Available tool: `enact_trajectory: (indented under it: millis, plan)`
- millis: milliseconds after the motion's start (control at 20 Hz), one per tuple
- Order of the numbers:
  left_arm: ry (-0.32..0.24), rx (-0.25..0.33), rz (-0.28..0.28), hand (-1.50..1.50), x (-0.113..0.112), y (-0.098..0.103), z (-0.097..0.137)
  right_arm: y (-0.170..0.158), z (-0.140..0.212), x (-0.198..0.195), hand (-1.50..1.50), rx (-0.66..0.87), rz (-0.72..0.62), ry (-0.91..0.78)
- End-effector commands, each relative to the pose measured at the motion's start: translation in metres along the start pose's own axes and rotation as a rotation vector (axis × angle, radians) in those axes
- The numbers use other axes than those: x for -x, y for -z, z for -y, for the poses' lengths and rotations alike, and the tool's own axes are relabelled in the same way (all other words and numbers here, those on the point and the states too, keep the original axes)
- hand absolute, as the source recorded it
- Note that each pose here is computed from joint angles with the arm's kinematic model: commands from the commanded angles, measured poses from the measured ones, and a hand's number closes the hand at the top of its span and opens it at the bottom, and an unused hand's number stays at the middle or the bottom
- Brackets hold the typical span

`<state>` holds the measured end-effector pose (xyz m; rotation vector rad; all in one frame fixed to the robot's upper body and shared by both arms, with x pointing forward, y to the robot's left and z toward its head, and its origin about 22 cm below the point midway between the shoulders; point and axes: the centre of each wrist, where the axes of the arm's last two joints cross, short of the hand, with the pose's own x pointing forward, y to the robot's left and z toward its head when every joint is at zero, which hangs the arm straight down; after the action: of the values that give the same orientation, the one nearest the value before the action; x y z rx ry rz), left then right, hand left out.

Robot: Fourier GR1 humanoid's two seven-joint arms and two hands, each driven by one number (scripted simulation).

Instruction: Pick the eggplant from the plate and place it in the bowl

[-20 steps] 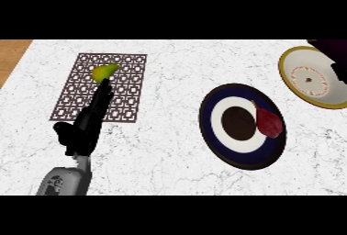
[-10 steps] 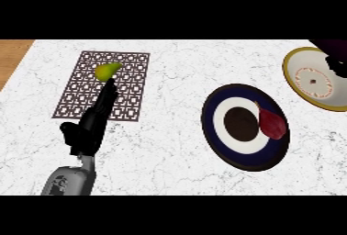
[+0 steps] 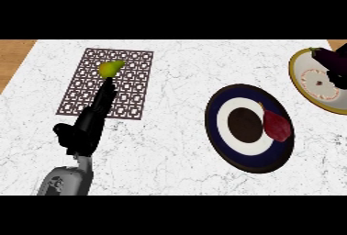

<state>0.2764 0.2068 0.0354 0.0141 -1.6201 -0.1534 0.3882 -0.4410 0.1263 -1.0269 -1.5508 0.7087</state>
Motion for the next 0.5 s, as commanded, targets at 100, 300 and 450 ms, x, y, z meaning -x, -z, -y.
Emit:
enact_trajectory:
  millis: [100, 300, 450]
  plan:
    - [-0.003, 0.003, 0.005, 0.0, -0.003, -0.005, -0.001, -0.032, -0.003, 0.047, -1.5, -0.141, -0.094, 0.132]
    - [-0.013, 0.0, 0.015, 0.0, -0.013, 0.008, 0.007, -0.011, -0.015, 0.023, -1.5, -0.233, -0.019, 0.228]
    - [0.006, 0.005, 0.013, 0.0, -0.008, 0.01, 0.002, -0.022, -0.004, 0.039, -1.5, -0.175, 0.047, 0.328]
